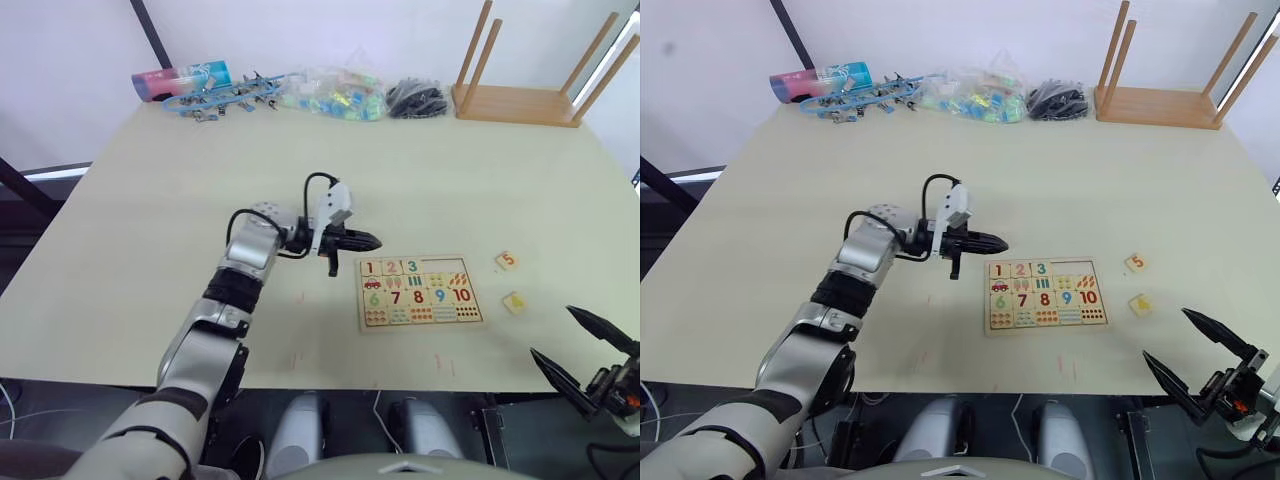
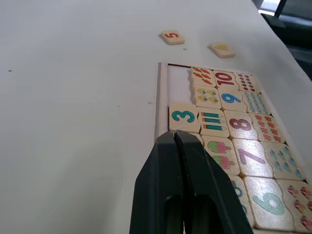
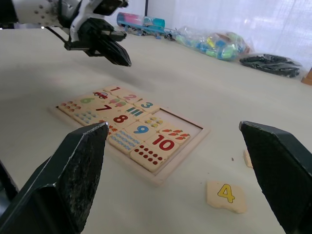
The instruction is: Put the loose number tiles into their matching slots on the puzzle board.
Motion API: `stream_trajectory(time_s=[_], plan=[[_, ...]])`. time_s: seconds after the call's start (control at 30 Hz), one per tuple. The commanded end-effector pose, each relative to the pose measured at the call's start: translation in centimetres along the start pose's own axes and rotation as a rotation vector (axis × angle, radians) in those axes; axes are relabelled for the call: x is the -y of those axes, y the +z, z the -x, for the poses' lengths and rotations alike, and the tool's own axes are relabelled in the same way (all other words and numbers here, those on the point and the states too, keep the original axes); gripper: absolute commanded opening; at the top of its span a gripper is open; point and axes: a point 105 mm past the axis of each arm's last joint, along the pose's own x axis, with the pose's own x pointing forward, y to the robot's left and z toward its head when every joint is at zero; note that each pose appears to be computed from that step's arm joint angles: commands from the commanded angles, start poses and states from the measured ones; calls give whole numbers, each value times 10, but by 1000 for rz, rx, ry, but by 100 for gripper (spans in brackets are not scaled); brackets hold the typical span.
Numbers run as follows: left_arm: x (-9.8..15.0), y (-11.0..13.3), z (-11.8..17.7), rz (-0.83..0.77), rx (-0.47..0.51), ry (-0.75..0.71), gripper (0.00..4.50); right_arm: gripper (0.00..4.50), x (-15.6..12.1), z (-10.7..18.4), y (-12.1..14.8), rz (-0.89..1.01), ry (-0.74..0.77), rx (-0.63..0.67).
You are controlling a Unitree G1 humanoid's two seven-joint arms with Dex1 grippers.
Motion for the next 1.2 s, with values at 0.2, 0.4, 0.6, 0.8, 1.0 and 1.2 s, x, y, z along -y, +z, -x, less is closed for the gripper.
stream_trajectory(time_s=[0.2, 0.4, 0.6, 0.8, 1.0, 1.2], plan=[[7, -14, 61, 31, 110, 206, 4, 450, 18, 9, -5, 16, -84, -87], [32, -38, 102, 78, 138, 336, 4, 450, 31, 15, -5, -10, -140, -95], [55, -59, 141, 126, 113, 452, 56, 450, 37, 21, -9, -35, -147, -118], [70, -71, 173, 147, 106, 542, 291, 450, 46, 27, -14, -51, -144, -142], [83, -80, 192, 153, 84, 576, 445, 450, 54, 33, -18, -60, -145, -158], [88, -85, 203, 164, 94, 606, 445, 450, 57, 42, -24, -62, -143, -185]])
